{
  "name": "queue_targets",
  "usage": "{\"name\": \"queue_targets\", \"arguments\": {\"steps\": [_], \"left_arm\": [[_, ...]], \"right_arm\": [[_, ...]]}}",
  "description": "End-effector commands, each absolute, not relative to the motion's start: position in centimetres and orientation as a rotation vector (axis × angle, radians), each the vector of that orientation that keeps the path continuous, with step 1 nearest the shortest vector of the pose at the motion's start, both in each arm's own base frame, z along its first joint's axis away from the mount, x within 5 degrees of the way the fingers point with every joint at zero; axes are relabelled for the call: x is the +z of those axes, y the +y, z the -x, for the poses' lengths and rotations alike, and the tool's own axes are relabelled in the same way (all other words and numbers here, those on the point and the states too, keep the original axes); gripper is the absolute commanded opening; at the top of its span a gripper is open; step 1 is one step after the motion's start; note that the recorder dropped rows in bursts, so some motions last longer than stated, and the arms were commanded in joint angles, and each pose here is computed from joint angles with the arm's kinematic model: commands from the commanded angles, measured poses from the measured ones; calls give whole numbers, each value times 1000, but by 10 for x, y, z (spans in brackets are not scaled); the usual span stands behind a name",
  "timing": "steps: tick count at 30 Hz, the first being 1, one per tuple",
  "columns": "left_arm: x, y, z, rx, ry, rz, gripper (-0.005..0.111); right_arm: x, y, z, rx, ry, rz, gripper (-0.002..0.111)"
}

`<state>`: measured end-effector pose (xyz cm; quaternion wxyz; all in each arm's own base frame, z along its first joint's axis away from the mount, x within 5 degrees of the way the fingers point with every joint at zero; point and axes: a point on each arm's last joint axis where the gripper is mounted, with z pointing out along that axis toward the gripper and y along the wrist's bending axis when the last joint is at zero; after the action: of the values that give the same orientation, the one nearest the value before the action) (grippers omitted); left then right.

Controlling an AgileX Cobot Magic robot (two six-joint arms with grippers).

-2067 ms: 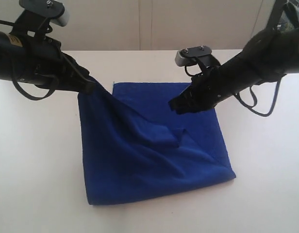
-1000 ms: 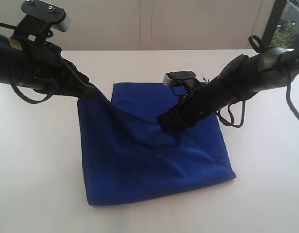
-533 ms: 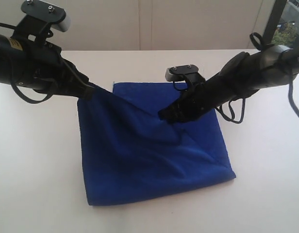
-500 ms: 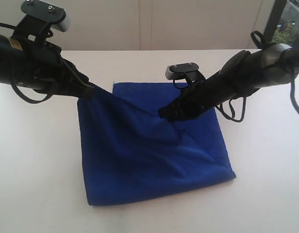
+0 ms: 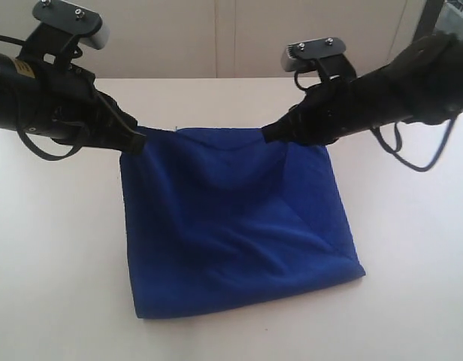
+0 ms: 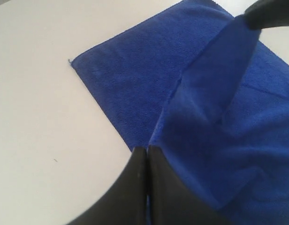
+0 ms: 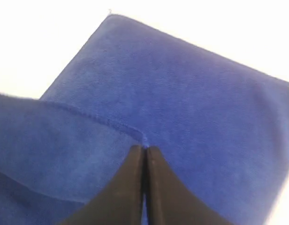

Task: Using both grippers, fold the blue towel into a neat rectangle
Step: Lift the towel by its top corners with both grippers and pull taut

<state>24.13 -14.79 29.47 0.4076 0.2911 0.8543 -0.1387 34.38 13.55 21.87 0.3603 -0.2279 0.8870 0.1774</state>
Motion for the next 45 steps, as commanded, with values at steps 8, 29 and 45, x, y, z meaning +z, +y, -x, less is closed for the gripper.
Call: {"name": "queue_targets", "arguments": {"steps": [8, 29, 45], "left_arm": [[299, -147, -238, -393, 2164, -690, 0], [351, -153, -175, -557, 1975, -798, 0], [301, -169, -248, -399, 1997, -669, 0]], "right_arm": [[309, 90, -255, 354, 1996, 482, 0], [329, 69, -186, 372, 1862, 397, 0], [292, 70, -258, 182, 1961, 275, 0]]}}
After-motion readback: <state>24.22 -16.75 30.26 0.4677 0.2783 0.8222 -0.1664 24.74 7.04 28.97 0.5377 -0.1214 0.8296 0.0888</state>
